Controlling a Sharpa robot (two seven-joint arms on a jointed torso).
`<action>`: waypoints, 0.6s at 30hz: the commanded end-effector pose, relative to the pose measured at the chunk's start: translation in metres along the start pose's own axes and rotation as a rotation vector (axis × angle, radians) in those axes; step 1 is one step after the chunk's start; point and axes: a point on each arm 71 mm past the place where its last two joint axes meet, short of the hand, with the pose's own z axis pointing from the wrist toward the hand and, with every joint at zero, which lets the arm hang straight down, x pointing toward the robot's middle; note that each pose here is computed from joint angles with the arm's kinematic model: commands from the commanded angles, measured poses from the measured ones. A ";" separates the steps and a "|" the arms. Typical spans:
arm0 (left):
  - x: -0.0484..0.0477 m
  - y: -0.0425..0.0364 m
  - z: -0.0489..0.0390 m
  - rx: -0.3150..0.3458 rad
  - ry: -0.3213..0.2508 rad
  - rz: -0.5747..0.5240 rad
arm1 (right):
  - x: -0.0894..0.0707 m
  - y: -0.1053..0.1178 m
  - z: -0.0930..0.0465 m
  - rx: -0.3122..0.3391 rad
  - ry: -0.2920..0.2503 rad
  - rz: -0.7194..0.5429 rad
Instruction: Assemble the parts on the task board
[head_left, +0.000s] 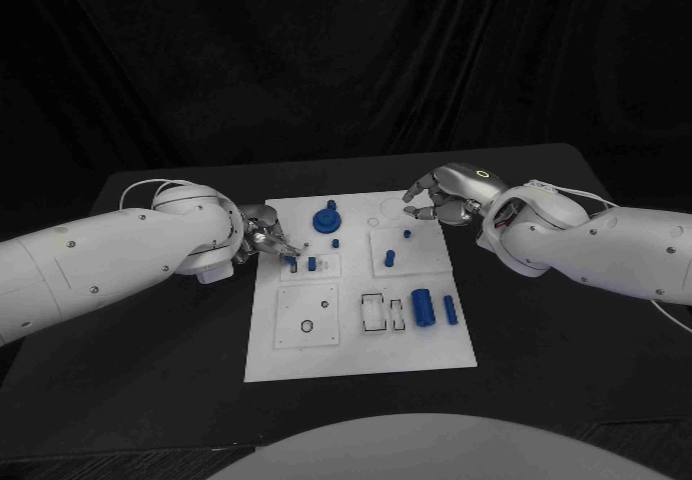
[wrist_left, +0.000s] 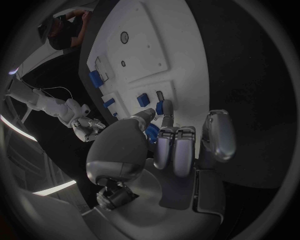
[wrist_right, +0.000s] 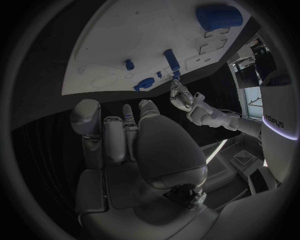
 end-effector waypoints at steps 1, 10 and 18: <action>0.0023 -0.0017 0.0001 0.014 0.019 0.007 | 0.001 -0.001 -0.001 0.017 0.005 -0.001; 0.0029 -0.0024 0.0004 0.016 0.027 0.011 | 0.001 -0.002 -0.001 0.018 0.006 -0.001; 0.0027 -0.0022 0.0002 0.022 0.025 0.010 | 0.001 -0.002 -0.001 0.019 0.007 -0.001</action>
